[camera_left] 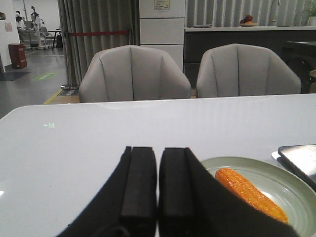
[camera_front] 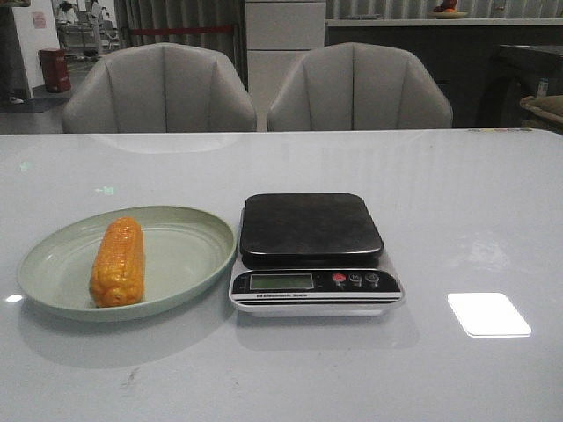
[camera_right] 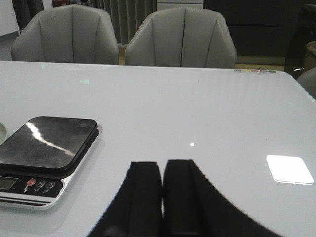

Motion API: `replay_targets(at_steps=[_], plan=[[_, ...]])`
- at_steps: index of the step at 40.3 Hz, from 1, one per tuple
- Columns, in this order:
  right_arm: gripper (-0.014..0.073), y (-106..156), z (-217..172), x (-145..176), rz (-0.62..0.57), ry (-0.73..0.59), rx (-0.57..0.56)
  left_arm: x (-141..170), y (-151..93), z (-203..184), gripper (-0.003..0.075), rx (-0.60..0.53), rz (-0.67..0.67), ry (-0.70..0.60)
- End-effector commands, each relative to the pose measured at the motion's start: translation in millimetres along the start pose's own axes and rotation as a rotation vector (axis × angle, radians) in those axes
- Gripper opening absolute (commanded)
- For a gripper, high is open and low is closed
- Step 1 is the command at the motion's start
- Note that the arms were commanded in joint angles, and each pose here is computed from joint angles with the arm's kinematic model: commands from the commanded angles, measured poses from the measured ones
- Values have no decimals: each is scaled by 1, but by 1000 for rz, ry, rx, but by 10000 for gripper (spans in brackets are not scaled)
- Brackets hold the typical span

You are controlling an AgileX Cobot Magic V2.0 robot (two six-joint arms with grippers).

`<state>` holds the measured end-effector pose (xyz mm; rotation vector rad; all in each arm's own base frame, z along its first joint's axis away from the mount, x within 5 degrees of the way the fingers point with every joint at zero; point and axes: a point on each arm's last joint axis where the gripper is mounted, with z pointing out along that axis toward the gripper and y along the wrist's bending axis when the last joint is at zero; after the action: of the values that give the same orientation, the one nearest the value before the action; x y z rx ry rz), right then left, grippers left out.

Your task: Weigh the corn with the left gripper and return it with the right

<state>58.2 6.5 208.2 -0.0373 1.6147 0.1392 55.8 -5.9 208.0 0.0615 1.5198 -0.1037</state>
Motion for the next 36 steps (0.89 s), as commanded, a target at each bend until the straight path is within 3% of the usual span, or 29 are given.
replay_targets(at_steps=[1,8,36], plan=[[178,-1,1,-7,-27,-158,23,-9,0,-2,130,3,-2,-104],[178,-2,-5,-3,-29,-206,36,-9,0,-2,130,3,-2,-104],[178,-3,-4,-3,-30,-201,53,-9,0,-2,130,3,-2,-102]])
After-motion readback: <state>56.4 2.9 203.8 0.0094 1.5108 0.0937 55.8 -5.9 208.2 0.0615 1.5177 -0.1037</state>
